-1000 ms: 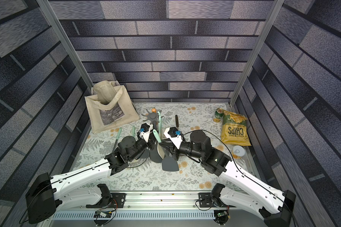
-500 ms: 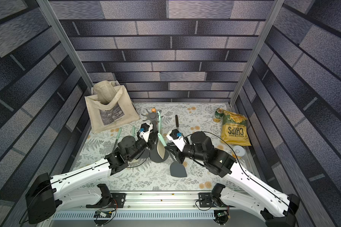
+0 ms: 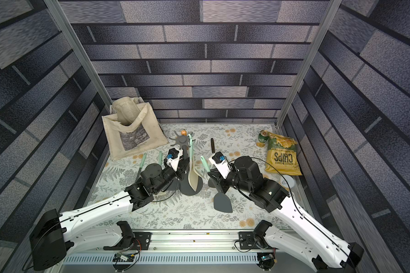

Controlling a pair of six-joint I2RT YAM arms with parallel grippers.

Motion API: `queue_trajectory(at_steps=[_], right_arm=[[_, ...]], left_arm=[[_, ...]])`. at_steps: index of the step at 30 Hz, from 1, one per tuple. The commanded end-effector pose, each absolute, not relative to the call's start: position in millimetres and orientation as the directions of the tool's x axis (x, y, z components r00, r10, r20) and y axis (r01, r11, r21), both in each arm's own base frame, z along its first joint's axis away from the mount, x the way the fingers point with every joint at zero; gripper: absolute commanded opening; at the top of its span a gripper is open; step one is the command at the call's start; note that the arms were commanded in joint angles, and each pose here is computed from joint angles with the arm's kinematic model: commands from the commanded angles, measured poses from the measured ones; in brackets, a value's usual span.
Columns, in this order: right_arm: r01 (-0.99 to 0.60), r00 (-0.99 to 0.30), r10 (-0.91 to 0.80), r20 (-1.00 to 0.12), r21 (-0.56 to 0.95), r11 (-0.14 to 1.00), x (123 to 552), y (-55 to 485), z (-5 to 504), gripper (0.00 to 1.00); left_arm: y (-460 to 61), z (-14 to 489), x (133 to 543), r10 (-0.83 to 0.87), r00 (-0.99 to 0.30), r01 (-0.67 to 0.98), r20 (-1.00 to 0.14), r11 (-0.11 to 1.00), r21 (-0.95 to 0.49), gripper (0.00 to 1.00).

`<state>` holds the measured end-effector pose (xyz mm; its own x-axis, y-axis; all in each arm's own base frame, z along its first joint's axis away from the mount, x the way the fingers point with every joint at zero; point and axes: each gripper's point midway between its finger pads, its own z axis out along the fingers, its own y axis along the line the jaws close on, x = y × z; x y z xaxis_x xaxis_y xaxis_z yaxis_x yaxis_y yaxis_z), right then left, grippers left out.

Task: Take the spatula off the kitchen utensil rack
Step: Place the spatula at the center of the board.

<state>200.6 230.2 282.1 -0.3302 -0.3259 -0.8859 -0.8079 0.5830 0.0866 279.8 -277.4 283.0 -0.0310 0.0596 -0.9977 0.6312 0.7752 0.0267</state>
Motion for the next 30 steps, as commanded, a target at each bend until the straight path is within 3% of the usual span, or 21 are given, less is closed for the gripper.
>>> queue_trajectory(at_steps=[1, 19, 30], right_arm=[[-0.802, -0.373, -0.297, -0.879, 0.145, 0.58, 215, 229, 286, 0.0], [-0.713, -0.514, -0.317, -0.797, 0.192, 0.674, 337, 184, 288, 0.0], [-0.691, -0.6, -0.29, -0.745, 0.301, 0.657, 417, 165, 246, 0.0]], left_arm=[[-271, 284, 279, 0.1, -0.002, 0.626, -0.995, 0.776, 0.077, 0.13], [-276, 285, 281, 0.1, 0.015, 0.629, -0.995, 0.773, 0.087, 0.13], [-276, 284, 280, 0.104, 0.015, 0.631, -0.994, 0.771, 0.09, 0.14]])
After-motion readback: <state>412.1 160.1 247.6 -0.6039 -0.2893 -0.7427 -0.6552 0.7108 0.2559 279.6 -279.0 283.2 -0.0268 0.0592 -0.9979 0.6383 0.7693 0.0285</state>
